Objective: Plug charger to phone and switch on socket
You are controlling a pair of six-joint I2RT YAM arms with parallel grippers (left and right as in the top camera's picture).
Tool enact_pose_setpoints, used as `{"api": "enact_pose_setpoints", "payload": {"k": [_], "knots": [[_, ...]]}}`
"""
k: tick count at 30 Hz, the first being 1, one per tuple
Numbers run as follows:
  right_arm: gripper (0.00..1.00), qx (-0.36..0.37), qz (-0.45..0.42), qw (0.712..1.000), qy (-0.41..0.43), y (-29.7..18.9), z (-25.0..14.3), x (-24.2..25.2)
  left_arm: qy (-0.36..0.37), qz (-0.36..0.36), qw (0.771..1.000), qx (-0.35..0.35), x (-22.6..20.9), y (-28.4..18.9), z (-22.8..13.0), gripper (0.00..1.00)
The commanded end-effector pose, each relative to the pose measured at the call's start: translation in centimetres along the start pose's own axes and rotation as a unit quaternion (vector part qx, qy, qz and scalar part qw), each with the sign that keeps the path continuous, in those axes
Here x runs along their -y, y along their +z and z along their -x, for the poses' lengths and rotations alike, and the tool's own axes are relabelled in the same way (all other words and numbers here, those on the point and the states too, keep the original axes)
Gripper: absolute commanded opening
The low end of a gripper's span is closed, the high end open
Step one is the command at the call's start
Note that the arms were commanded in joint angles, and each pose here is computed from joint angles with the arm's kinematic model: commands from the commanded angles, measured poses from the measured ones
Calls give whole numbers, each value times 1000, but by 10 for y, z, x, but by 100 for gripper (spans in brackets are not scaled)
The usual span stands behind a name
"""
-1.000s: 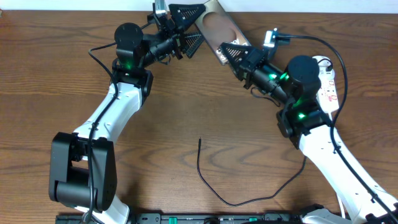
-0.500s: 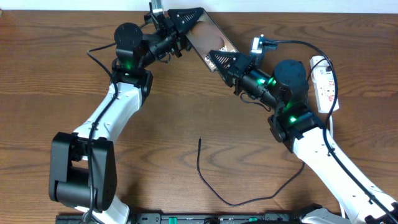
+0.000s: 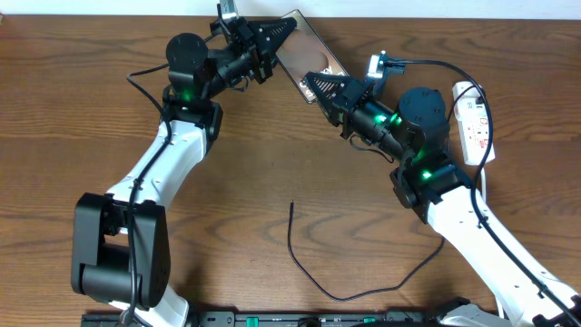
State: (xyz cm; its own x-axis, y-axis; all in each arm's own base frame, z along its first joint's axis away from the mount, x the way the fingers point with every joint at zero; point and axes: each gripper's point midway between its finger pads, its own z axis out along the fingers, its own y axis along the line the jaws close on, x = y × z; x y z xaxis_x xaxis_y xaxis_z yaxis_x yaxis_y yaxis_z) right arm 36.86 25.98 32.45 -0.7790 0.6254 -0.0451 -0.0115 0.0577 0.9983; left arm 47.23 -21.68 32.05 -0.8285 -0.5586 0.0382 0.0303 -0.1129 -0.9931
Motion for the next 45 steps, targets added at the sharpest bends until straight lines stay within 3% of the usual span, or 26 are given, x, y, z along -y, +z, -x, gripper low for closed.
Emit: {"api": "enact_pose_setpoints", "payload": {"k": [1, 4, 5, 14, 17, 21, 25, 34, 41, 45], "knots": [[17, -5, 24, 1000, -18, 0, -8, -21, 21, -10, 1000, 2, 10, 1, 1, 7], [91, -8, 25, 1000, -18, 0, -9, -22, 26, -10, 1000, 2, 10, 1, 1, 7], [99, -8, 25, 999, -19, 0, -9, -22, 26, -10, 1000, 2, 10, 1, 1, 7], [99, -27, 50, 997, -49, -4, -10, -33, 34, -10, 998, 42, 14, -23, 36, 7], [99, -49, 50, 996, -55, -8, -11, -33, 38, -10, 997, 71, 17, -44, 62, 7], [99, -83, 55, 986, -134, -16, -13, -30, 45, -6, 994, 99, 22, -82, 96, 8], [99, -88, 17, 984, -156, -17, -8, -8, 50, 6, 996, 78, 22, -118, 108, 7], [99, -104, -152, 969, -164, -19, -30, 77, 59, 31, 997, -25, 17, -157, 89, 7], [99, -149, -304, 922, -188, -24, -80, 156, 74, 33, 997, -12, 19, -172, 98, 8], [99, -162, -407, 873, -216, -37, -90, 197, 75, 34, 997, -11, 19, -176, 99, 7]]}}
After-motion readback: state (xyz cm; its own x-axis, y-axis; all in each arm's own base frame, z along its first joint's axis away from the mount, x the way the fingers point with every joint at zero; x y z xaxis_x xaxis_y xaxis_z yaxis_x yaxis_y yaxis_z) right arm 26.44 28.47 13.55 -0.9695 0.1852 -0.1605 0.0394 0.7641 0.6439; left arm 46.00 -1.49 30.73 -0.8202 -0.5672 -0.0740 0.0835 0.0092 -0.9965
